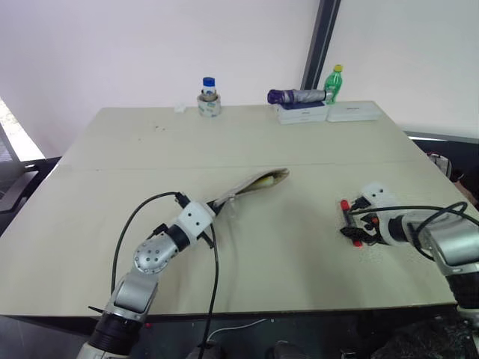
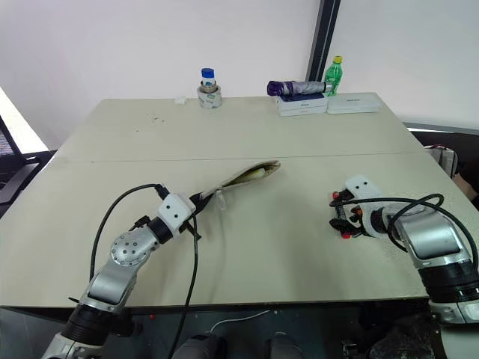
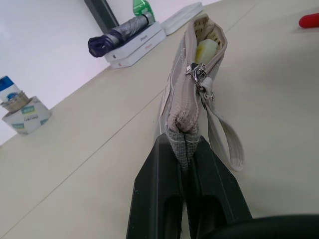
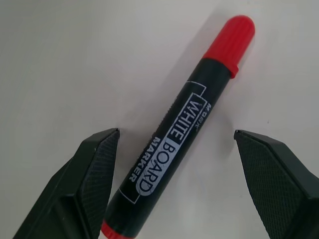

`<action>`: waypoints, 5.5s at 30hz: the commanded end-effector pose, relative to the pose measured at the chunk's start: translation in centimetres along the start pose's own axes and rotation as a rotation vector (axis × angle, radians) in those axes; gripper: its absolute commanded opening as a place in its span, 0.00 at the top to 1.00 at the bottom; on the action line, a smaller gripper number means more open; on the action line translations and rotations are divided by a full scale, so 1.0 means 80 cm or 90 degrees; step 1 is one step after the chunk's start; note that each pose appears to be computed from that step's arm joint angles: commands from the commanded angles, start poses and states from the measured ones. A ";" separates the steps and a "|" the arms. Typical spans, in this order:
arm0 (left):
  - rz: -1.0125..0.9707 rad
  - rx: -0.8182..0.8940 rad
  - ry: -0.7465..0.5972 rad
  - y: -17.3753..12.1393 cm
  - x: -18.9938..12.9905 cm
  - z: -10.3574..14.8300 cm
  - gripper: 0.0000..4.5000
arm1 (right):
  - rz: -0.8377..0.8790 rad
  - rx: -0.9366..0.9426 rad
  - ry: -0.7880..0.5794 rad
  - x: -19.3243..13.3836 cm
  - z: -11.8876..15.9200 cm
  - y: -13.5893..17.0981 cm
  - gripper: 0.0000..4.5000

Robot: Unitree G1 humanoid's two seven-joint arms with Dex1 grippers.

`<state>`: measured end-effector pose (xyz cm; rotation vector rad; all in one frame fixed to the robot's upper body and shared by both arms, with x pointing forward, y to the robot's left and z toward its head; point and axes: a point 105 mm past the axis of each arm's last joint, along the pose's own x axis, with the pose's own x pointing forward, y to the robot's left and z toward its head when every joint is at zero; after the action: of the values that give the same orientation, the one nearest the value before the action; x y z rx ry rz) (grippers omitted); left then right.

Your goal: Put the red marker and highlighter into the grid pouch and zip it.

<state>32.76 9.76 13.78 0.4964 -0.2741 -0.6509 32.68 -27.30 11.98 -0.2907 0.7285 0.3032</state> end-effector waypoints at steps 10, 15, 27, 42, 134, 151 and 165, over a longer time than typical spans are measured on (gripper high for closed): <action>-0.008 0.027 -0.034 0.003 0.004 0.014 1.00 | -0.029 -0.066 -0.064 -0.021 0.040 -0.003 0.94; -0.011 0.037 -0.038 0.005 0.004 0.016 1.00 | 0.021 -0.285 -0.200 -0.054 0.100 0.037 0.94; -0.061 0.082 -0.052 -0.008 0.006 0.023 1.00 | 0.064 -0.542 -0.208 -0.045 0.119 0.089 0.94; -0.122 0.130 -0.066 -0.026 0.006 0.028 1.00 | 0.090 -0.665 -0.219 -0.029 0.125 0.125 0.94; 0.070 -0.265 -0.128 0.013 0.038 0.066 1.00 | 0.308 -0.014 -0.430 -0.026 0.189 0.234 0.05; 0.062 -0.246 -0.120 0.010 0.035 0.062 1.00 | 0.301 0.005 -0.435 -0.030 0.193 0.225 0.99; 0.045 -0.160 -0.064 0.026 -0.010 0.026 1.00 | 0.066 -0.051 -0.426 -0.047 0.200 0.091 0.99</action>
<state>32.82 9.88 15.25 0.2032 -0.2472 -0.6540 36.46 -13.76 22.23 -0.1739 0.1618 0.5648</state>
